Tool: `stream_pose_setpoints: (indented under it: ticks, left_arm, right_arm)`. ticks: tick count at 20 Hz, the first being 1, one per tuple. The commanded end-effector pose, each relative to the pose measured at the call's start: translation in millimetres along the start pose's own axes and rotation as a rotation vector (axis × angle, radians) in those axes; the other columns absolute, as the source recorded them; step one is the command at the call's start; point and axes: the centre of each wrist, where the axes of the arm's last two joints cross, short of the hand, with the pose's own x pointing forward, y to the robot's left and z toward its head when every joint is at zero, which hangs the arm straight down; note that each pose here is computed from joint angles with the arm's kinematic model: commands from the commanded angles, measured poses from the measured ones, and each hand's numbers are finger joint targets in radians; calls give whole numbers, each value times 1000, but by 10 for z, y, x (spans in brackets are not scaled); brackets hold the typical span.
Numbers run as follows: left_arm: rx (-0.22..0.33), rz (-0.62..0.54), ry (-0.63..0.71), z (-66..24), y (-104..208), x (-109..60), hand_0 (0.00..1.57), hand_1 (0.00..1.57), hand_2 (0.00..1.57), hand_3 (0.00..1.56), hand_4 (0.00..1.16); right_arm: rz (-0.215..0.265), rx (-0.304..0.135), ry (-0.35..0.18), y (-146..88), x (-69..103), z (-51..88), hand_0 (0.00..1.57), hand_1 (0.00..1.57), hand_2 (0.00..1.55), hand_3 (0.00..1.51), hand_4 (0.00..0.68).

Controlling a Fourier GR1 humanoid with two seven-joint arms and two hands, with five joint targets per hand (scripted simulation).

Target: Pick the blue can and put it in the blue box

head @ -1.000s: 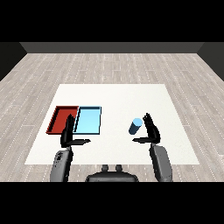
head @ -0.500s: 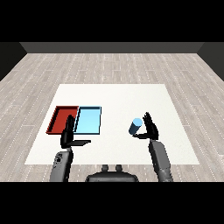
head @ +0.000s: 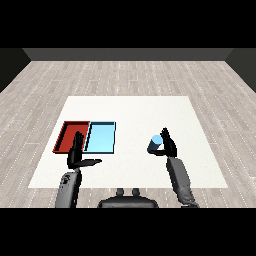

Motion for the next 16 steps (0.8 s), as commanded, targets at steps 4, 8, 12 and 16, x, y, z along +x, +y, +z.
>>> stream_pose_setpoints:
  ticks: [4, 8, 12, 16]
  left_arm:
    - [14, -31, -3, -66, -73, 144, 0, 0, 0, 0, 0]
    - [25, -24, -27, -81, -129, 69, 0, 0, 0, 0, 0]
    - [13, -12, -8, 171, -101, -1, 0, 0, 0, 0, 0]
    - [2, -22, -14, 49, -67, 160, 0, 0, 0, 0, 0]
  right_arm:
    - [-45, -17, 40, -12, -50, -120, 0, 0, 0, 0, 0]
    - [-34, -33, 33, -77, -28, -62, 0, 0, 0, 0, 0]
    - [-70, -16, 41, 69, -228, -78, 0, 0, 0, 0, 0]
    - [-78, -15, 42, 122, -68, -187, 0, 0, 0, 0, 0]
